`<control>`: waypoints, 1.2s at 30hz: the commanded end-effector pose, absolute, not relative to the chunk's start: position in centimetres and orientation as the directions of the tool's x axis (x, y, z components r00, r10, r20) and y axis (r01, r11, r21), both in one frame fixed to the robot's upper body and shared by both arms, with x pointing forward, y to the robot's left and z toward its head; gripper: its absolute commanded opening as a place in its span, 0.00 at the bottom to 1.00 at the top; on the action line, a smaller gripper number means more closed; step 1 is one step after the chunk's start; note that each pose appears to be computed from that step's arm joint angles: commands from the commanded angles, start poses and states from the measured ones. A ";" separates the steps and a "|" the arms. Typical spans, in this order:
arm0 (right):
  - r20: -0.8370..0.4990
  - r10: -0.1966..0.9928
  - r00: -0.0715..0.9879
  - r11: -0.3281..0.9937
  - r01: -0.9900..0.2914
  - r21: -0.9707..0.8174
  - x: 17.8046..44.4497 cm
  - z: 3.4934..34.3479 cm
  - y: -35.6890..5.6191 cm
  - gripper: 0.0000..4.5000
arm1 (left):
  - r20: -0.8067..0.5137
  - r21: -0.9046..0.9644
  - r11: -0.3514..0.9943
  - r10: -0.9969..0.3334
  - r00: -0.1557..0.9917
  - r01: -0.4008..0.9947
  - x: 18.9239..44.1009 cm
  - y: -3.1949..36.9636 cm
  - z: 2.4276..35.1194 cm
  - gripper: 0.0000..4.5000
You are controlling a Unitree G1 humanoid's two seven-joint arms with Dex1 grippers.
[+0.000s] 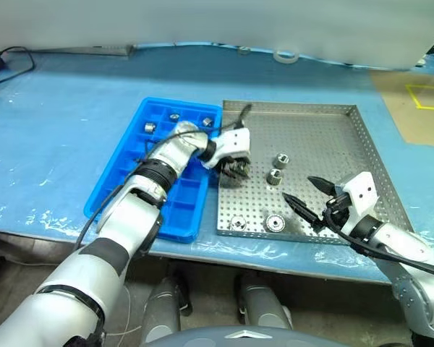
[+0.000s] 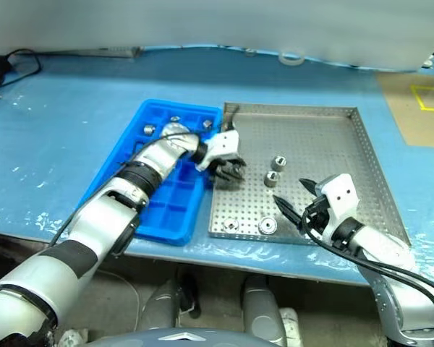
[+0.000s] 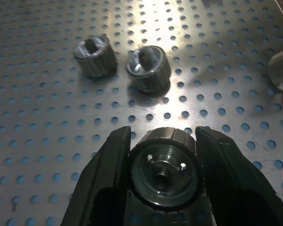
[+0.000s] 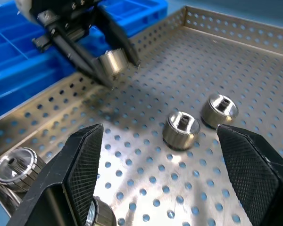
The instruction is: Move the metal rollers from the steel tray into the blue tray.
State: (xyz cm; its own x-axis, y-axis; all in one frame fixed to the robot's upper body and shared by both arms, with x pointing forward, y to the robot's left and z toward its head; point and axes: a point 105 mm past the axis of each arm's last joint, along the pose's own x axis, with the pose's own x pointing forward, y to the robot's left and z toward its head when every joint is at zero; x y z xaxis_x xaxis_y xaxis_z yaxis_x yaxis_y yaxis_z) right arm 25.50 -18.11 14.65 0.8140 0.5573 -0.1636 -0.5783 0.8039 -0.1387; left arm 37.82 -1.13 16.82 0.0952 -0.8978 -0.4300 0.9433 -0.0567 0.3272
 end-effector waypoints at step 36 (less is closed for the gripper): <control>-0.140 0.868 0.477 0.436 -0.866 -0.247 32.0 17.3 -9.4 0.90 | -0.123 0.231 0.842 -0.472 0.873 0.488 38.8 17.9 14.9 0.42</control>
